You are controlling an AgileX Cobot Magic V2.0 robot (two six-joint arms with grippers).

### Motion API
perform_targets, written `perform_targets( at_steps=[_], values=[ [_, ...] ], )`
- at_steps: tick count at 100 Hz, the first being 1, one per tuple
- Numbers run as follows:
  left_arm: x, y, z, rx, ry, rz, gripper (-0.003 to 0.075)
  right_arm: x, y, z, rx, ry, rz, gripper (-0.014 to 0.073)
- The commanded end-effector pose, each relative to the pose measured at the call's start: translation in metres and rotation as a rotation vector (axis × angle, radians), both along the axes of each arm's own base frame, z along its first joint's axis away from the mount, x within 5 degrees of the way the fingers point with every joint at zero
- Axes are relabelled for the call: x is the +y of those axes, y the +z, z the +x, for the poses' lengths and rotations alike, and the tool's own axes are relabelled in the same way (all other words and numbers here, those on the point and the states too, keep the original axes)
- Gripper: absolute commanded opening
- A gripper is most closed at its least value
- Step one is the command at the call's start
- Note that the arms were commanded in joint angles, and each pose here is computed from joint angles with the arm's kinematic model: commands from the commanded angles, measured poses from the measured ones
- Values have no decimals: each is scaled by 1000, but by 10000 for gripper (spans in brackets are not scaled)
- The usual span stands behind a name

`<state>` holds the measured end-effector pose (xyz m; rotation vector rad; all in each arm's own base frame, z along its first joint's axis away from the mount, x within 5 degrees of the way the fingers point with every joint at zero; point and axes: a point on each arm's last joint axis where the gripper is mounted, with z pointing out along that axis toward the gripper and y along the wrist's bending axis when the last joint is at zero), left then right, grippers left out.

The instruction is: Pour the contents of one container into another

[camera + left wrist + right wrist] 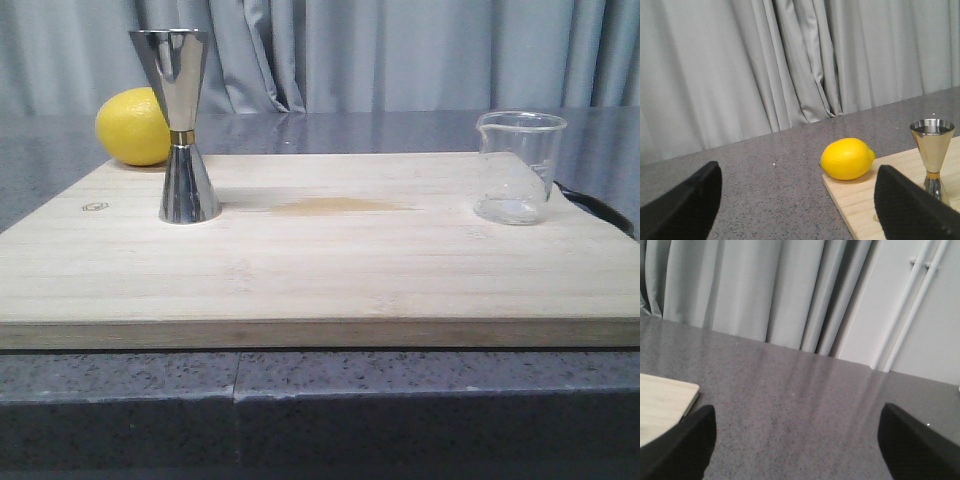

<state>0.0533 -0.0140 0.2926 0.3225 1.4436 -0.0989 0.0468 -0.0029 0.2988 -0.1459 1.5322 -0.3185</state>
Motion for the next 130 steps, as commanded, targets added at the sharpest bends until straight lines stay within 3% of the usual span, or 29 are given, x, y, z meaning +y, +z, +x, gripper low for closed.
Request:
perform_targets(
  at_steps=[1,13,25,60,71,130],
  values=[
    [-3,11,0,-107,-30,-42,566,-1,7,2,-56,-5,7,592],
    [-3,5,1,-94,-32,-38,534,-1,6,2,-59,-3,17,540],
    [-4,2,2,-83,-31,-34,429,-1,9,2,-92,1,47,416],
    [-4,2,2,-85,-32,-35,-20,-1,8,2,-85,4,52,6],
    [-4,2,2,-85,-32,-35,-19,-1,8,2,-85,4,52,-74],
    [-4,2,2,-85,-32,-35,-18,-1,8,2,-83,4,52,-73]
  ],
)
